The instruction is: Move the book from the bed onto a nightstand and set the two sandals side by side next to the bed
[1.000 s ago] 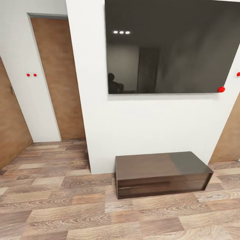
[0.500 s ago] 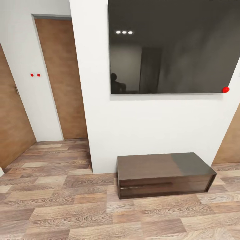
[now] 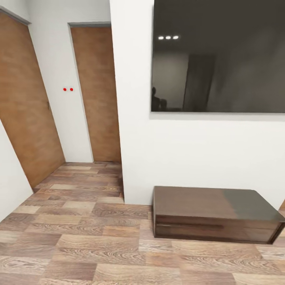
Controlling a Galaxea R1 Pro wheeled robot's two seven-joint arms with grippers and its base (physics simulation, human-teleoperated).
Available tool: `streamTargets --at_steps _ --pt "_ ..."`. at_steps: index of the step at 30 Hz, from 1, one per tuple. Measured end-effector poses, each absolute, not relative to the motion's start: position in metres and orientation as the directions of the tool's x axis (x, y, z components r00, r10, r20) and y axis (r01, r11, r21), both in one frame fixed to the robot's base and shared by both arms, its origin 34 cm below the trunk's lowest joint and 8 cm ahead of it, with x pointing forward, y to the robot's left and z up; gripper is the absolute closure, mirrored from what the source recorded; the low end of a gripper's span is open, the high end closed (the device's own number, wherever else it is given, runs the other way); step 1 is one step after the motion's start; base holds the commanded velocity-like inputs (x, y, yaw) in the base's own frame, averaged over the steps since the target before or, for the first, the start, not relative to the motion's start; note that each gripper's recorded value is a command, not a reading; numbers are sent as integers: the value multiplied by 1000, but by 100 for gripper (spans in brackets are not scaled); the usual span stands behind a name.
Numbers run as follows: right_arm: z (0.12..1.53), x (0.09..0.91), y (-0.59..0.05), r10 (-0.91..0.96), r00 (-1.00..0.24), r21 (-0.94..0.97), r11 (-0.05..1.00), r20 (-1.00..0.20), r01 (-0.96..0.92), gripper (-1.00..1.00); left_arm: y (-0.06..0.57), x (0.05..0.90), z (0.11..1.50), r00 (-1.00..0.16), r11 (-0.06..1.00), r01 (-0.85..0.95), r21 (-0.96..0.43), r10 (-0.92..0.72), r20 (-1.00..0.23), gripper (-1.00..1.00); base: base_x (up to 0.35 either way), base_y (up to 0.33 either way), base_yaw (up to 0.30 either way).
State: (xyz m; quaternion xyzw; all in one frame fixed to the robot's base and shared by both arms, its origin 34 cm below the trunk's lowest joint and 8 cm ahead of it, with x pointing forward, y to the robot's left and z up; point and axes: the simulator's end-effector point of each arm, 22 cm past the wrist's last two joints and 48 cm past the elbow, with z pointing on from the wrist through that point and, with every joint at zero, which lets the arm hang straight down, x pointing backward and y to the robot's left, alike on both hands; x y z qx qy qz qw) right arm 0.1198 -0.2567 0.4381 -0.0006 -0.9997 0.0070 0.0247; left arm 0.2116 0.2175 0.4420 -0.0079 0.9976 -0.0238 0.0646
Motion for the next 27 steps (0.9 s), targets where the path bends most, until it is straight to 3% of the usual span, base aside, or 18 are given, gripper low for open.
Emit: streamTargets --at_steps 27 --pt "438 120 -257 2 -999 -14 1000 50 1 -100 218 212 442 -992 999 -13 -49 -19 -129 -100 0 0 291"
